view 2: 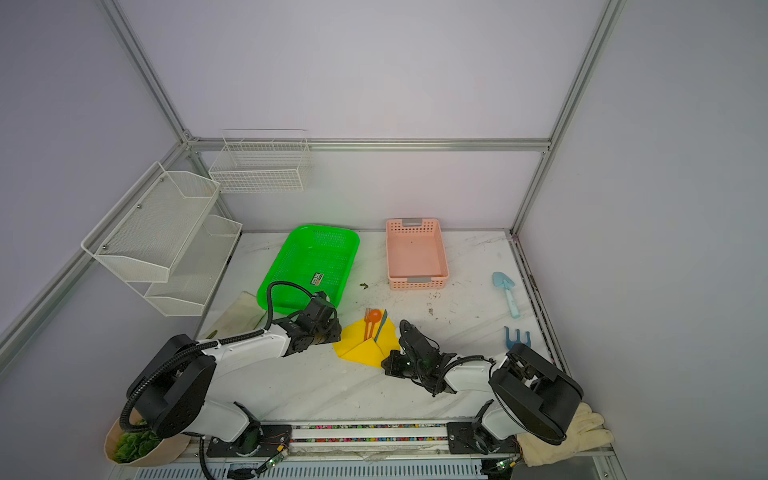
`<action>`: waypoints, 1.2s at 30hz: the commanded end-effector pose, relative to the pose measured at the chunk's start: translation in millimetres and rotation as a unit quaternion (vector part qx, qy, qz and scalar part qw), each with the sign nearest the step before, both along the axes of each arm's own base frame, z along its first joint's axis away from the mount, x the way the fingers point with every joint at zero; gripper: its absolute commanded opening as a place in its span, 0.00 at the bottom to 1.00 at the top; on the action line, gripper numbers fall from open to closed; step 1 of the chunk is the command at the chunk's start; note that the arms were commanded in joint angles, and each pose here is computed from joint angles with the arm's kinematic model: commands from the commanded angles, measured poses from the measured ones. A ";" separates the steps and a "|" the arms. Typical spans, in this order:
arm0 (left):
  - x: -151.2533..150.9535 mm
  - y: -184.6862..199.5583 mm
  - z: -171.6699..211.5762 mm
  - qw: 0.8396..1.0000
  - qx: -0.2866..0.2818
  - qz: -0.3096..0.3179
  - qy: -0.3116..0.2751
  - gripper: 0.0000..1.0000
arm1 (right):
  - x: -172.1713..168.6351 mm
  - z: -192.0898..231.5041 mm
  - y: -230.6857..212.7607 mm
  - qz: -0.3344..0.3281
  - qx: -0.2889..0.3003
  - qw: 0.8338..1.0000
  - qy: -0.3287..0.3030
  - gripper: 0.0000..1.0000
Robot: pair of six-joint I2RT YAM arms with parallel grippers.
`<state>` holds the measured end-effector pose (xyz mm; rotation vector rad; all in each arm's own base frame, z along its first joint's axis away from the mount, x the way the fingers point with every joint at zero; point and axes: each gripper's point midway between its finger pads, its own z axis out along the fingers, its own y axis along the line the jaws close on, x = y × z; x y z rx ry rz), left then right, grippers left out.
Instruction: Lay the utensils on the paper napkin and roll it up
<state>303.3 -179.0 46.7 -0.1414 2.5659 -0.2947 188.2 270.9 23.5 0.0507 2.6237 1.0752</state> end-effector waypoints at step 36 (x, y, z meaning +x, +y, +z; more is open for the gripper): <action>-39.3 14.7 -39.0 0.997 0.009 0.000 0.079 0.39 | -10.2 -29.2 -26.5 -0.018 -0.063 0.997 0.038 0.00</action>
